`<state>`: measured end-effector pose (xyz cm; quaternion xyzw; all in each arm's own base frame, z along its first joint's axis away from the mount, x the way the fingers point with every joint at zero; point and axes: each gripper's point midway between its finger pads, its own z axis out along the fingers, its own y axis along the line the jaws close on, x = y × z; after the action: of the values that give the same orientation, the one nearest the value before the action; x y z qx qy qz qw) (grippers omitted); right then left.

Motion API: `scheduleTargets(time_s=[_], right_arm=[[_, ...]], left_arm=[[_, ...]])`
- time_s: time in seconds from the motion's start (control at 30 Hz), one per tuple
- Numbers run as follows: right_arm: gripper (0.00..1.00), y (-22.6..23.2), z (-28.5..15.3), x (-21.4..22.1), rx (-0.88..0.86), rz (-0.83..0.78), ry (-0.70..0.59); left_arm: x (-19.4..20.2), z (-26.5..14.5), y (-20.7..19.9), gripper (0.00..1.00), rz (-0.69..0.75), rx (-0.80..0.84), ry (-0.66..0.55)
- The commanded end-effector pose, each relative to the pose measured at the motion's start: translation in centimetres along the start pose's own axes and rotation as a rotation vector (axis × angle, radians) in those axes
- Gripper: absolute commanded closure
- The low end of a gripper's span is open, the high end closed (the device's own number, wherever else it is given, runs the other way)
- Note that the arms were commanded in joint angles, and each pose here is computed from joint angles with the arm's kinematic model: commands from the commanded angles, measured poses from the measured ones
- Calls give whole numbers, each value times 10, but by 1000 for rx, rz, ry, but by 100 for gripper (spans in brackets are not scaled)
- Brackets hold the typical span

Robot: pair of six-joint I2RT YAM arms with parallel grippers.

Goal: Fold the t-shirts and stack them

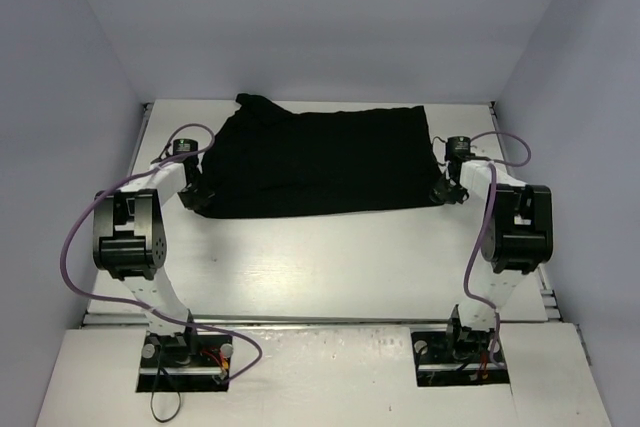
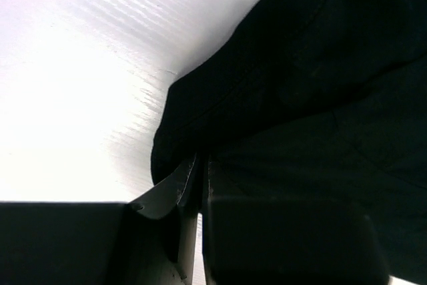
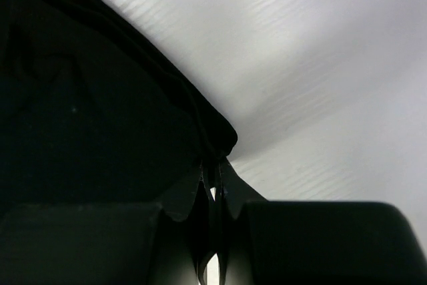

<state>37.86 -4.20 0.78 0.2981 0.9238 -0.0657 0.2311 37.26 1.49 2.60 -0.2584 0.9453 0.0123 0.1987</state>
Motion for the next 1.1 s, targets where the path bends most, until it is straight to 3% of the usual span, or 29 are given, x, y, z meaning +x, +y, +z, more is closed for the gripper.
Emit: scheduleTargets(time_s=[0.0,0.13,0.23,0.33,0.5,0.57,0.7,0.87,1.07], right_arm=[[99,-62,-7,22,190,-13,44],[96,-70,-20,30,194,-17,40],[85,-69,-32,25,171,-11,15],[76,-63,-48,10,145,-10,-30],[63,-44,-85,-25,74,-14,-135],[61,-30,-95,-34,23,-21,-157],[62,0,-96,-38,-82,-59,-128],[67,25,-77,-38,-147,-67,-78],[73,52,-43,-29,-236,-38,-23]], left_arm=[[7,-9,46,100,49,-199,12],[20,-22,56,100,34,-215,31],[24,-36,56,99,17,-190,12],[19,-51,54,83,16,-164,-16],[-21,-103,43,42,21,-107,-162],[-36,-123,36,38,24,-72,-215],[-36,-139,-14,41,100,66,-238],[-20,-118,-74,53,189,193,-203],[-10,-65,-91,64,173,196,-133]])
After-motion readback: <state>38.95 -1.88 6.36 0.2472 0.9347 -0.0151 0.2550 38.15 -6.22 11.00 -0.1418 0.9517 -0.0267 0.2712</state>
